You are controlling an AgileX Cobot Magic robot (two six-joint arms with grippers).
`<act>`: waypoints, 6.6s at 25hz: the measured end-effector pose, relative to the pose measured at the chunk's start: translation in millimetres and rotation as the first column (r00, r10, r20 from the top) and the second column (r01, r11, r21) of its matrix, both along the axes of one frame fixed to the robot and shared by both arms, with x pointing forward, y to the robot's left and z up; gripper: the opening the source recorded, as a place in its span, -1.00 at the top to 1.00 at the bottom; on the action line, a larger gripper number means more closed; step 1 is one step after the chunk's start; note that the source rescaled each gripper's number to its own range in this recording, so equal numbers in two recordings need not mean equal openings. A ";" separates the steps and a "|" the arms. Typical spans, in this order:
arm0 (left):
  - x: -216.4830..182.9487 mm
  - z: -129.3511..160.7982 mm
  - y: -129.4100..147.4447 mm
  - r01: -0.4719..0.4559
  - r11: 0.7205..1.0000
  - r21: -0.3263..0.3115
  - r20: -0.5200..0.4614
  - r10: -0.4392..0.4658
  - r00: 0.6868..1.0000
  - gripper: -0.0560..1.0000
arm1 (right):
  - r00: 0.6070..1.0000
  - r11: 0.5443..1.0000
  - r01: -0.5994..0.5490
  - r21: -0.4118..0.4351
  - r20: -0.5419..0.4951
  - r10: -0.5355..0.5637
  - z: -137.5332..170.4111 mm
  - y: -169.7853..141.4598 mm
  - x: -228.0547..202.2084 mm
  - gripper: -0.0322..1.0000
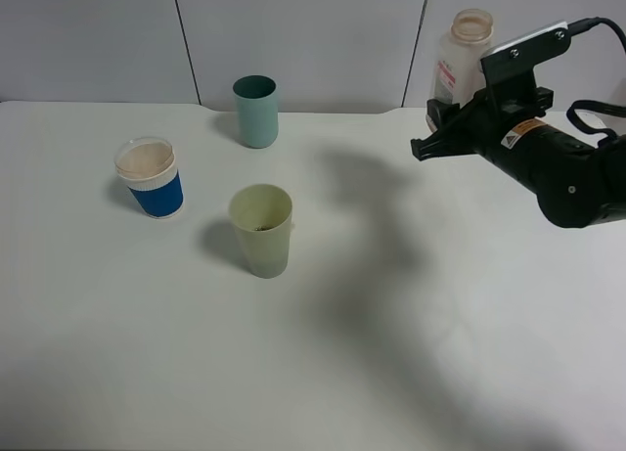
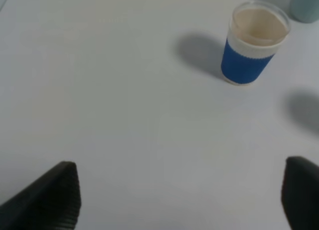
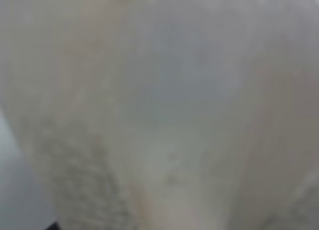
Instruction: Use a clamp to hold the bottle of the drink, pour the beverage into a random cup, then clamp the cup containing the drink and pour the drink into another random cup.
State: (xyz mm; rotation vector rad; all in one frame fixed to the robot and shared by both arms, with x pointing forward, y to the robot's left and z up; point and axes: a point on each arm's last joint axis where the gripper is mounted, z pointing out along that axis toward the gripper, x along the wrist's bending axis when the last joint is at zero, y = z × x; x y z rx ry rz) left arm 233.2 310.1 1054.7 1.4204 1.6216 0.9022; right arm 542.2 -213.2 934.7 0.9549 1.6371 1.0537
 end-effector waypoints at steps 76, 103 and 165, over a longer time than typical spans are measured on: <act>0.0 0.0 0.0 0.000 1.000 0.000 0.000 0.000 1.000 -0.77 | 0.979 0.974 0.159 0.164 -0.151 -0.135 -102.8 -8.5 2.5 0.93; 0.0 0.0 0.0 0.000 1.000 0.000 0.000 0.000 1.000 -0.77 | 0.971 0.952 0.205 0.226 -0.165 -0.170 -102.6 -10.7 2.9 -0.44; 0.0 0.0 0.0 0.000 1.000 0.000 0.000 0.000 1.000 -0.77 | 0.988 0.935 0.135 0.329 -0.115 -0.102 80.9 -42.2 -127.0 -0.87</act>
